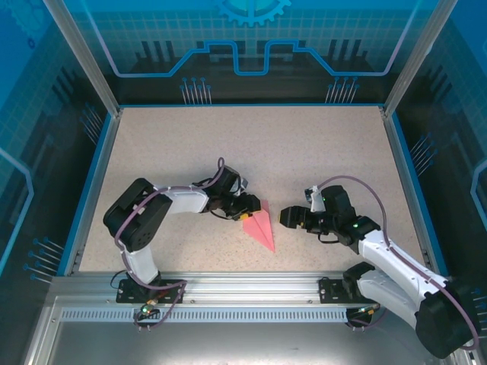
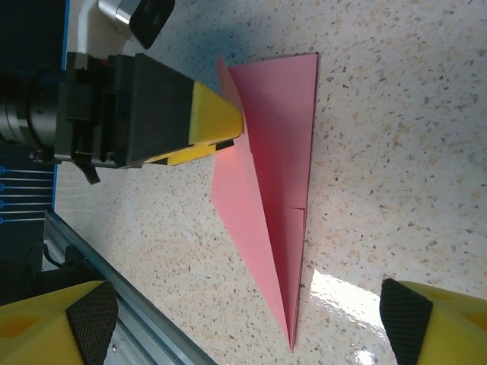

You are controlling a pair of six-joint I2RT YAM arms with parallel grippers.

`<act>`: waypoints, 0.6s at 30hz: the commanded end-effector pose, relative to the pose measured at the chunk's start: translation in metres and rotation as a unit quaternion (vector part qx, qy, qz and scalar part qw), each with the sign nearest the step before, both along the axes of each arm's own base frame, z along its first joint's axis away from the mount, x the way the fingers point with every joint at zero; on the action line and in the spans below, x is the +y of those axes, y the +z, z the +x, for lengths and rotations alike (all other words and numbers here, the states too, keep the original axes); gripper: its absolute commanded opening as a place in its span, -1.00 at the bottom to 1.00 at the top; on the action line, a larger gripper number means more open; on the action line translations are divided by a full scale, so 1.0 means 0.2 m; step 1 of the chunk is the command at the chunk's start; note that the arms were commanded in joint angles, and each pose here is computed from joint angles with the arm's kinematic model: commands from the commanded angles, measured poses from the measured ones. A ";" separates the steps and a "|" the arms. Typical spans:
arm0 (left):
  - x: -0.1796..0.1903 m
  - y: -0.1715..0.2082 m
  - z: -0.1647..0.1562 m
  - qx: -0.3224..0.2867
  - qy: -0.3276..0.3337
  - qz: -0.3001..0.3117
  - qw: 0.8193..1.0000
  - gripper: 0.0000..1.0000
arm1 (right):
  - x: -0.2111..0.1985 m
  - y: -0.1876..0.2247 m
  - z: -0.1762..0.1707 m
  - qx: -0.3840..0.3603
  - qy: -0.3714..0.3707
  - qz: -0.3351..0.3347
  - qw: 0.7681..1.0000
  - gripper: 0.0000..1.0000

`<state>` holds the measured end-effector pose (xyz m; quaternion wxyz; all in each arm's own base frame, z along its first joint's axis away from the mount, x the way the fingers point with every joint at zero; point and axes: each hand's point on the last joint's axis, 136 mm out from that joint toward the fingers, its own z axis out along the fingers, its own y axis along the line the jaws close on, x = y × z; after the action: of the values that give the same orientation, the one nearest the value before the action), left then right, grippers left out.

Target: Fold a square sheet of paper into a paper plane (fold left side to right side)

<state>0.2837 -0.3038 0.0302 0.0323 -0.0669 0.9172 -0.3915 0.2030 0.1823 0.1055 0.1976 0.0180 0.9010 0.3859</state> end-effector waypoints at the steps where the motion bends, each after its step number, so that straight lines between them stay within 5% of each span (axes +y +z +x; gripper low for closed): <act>1: -0.06 0.01 0.03 -0.006 -0.007 -0.010 1.000 -0.09 | 0.00 0.02 -0.01 0.001 0.006 0.017 1.000 0.85; 10: -0.10 0.15 0.09 -0.044 -0.004 -0.036 0.998 -0.68 | 0.03 0.09 0.00 0.002 0.022 0.068 0.997 0.98; 18: -0.06 0.60 0.20 -0.126 0.015 -0.083 0.988 -0.81 | 0.03 0.23 0.06 -0.013 0.029 0.152 0.988 0.98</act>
<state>0.3085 -0.3174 0.0975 0.0959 -0.0506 0.8903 -0.4423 0.2142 0.1827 0.1366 0.1959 0.0270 0.8571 0.4756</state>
